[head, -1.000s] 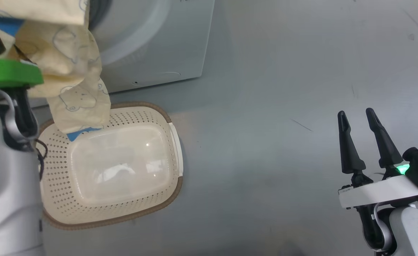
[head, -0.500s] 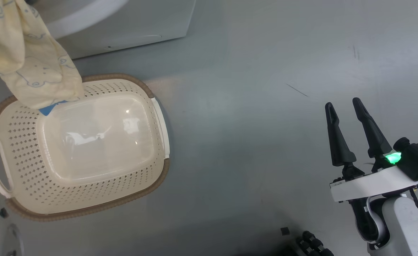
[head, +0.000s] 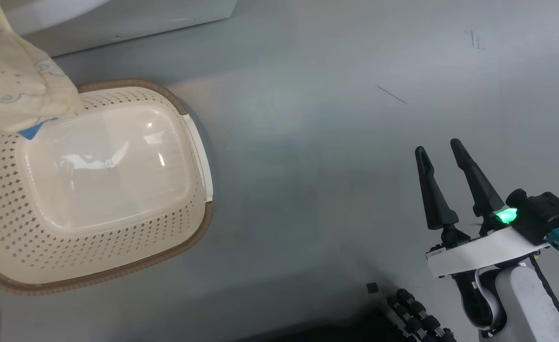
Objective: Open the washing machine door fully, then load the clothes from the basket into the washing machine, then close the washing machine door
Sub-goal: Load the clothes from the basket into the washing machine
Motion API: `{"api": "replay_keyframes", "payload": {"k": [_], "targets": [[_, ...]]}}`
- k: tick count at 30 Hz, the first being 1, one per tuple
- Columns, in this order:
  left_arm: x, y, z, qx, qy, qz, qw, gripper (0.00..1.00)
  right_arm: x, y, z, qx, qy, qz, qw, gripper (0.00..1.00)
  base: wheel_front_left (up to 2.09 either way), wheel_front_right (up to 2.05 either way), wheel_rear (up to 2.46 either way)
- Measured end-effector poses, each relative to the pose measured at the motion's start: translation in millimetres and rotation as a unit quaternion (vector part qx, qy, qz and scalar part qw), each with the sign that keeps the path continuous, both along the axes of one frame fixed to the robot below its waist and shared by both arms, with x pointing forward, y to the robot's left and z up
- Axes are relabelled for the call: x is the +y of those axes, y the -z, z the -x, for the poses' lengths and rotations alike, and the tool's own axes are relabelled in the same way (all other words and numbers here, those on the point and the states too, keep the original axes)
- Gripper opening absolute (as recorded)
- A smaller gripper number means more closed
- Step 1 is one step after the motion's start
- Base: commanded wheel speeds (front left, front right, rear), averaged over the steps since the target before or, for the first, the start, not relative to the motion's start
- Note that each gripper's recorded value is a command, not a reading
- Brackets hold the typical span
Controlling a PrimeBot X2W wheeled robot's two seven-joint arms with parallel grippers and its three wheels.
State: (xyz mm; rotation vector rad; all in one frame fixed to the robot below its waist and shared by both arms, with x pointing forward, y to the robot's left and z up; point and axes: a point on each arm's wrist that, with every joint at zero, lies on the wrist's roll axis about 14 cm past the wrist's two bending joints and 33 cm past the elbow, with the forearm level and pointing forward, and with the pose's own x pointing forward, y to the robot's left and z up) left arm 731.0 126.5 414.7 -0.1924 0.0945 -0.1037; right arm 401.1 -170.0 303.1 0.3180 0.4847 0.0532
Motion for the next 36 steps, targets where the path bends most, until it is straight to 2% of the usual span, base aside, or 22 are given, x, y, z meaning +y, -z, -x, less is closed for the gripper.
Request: {"api": "replay_keyframes", "payload": {"k": [5,9,12,17,20,21,22,32,36], "targets": [[3,-15,-11,-0.060,0.000,-0.027,0.998,0.00,0,10,3,0.014,-0.001,0.001,1.000,1.00,0.00,0.00,0.00],[-4,-60,-17,-0.171,0.009,-0.046,0.984,0.00,-1,18,8,0.027,0.000,0.003,1.000,1.00,0.00,0.00,0.00],[-12,-72,-16,-0.212,0.019,-0.049,0.976,0.00,0,20,10,0.031,-0.002,0.002,1.000,1.00,0.00,0.00,0.00],[-16,-68,-16,-0.225,0.022,-0.047,0.973,0.00,1,22,11,0.034,-0.002,0.002,0.999,1.00,0.00,0.00,0.00],[-16,-55,-17,-0.205,0.022,-0.045,0.977,0.00,0,23,11,0.034,-0.002,0.003,0.999,1.00,0.00,0.00,0.00],[-14,-50,-18,-0.193,0.014,-0.038,0.980,0.45,0,23,11,0.032,-0.002,0.003,0.999,1.00,0.00,0.00,0.00],[-11,-42,-19,-0.177,0.005,-0.026,0.984,1.00,0,23,10,0.032,-0.002,0.002,0.999,1.00,0.00,0.00,0.00],[-14,-17,-13,-0.125,-0.003,-0.017,0.992,1.00,1,17,-1,0.015,-0.005,-0.001,1.000,1.00,0.00,0.00,0.00],[-12,-24,-11,-0.127,-0.005,-0.018,0.992,1.00,3,13,-5,0.006,-0.008,-0.003,1.000,1.00,0.00,0.00,0.00]]}}
